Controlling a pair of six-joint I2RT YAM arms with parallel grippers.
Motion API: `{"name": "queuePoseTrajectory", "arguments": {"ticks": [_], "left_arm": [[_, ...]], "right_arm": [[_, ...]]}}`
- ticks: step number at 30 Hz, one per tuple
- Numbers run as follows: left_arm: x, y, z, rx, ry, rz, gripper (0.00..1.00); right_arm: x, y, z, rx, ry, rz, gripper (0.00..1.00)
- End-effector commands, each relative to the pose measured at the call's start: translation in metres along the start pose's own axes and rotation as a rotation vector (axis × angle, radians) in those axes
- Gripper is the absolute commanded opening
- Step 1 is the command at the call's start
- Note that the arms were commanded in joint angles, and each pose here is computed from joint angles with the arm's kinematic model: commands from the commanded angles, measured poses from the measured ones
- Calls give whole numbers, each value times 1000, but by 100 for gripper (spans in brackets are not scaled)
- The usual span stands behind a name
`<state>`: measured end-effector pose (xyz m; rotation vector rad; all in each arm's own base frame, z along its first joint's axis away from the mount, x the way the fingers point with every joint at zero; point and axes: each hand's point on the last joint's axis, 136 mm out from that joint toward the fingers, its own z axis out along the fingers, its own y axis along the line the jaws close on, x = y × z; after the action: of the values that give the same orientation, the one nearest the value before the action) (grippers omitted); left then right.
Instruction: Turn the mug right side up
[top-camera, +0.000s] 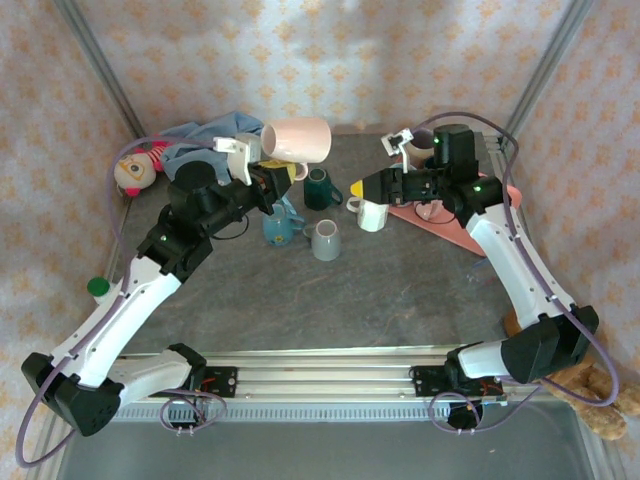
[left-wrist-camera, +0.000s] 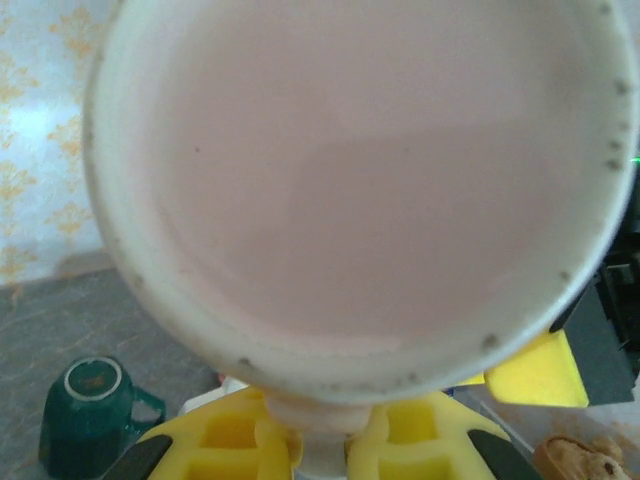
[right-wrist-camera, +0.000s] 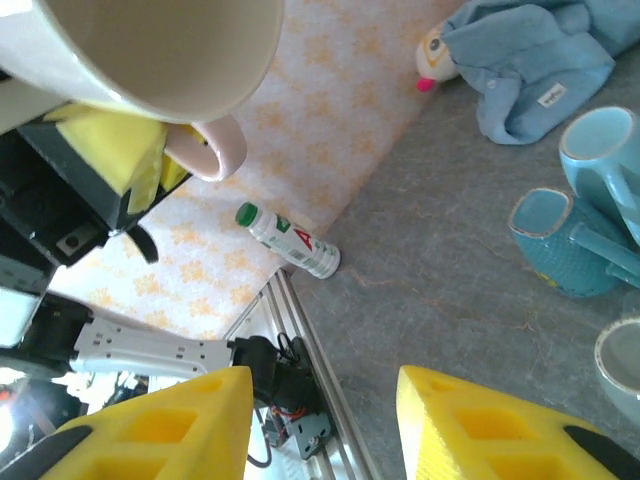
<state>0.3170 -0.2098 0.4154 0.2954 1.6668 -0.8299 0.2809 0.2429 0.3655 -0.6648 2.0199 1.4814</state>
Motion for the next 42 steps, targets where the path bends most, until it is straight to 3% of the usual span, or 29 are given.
{"name": "queuePoseTrajectory", "arguments": {"ticks": [1,8,21,34,42], "left_arm": [[-52,-25,-7,96,-165,71,0],[-73,-39,-3,168,-196,70,0],[-90,-45,0,234,-257,3,0],[-91,-43,2,236,-265,-27,0],[-92,-42,5,238,-267,-36,0]], "right_arm": [[-13,32,2,-113,-4,-192,42],[-19,51,13,-237,39,-292,45],[-35,47,22,-295,52,-329,46],[-81,46,27,-297,-135,-297,45],[-69,62,29,-344,-107,-353,45]]}}
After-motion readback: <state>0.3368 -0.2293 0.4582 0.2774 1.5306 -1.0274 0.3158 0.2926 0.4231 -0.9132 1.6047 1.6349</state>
